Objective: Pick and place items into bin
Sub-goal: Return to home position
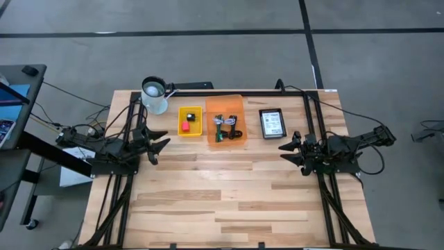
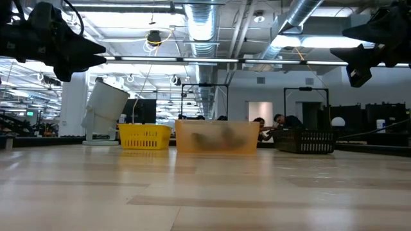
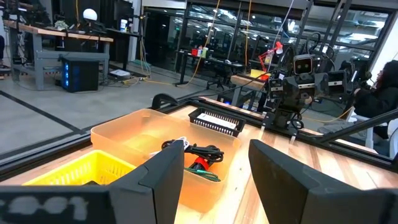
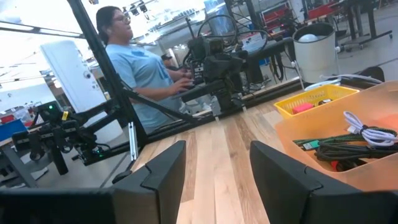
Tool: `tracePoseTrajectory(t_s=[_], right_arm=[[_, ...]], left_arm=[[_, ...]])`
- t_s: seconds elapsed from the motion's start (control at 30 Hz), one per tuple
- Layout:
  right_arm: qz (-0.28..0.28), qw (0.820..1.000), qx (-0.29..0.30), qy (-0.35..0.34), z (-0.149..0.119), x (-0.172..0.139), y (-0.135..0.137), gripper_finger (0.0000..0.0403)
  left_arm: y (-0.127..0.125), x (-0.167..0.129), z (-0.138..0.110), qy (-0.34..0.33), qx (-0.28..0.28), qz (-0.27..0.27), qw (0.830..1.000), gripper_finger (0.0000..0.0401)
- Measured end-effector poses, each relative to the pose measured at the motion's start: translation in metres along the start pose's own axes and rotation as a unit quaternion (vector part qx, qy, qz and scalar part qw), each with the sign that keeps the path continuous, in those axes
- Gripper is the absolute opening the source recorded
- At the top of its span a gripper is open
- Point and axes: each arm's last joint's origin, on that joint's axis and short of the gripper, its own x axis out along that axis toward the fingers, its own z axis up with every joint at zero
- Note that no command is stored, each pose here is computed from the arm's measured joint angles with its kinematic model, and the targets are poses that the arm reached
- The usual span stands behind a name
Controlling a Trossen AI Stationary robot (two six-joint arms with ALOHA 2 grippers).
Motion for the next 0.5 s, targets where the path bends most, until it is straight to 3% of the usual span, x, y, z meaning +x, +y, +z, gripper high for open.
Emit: tracePoseTrajectory(t_s=[0.5], right_arm=[[0.0, 1.0, 0.0, 0.0, 0.0, 0.0, 0.0, 0.0173]], left_arm=[[0.0, 0.0, 0.0, 0.0, 0.0, 0.0, 1.0, 0.0171]])
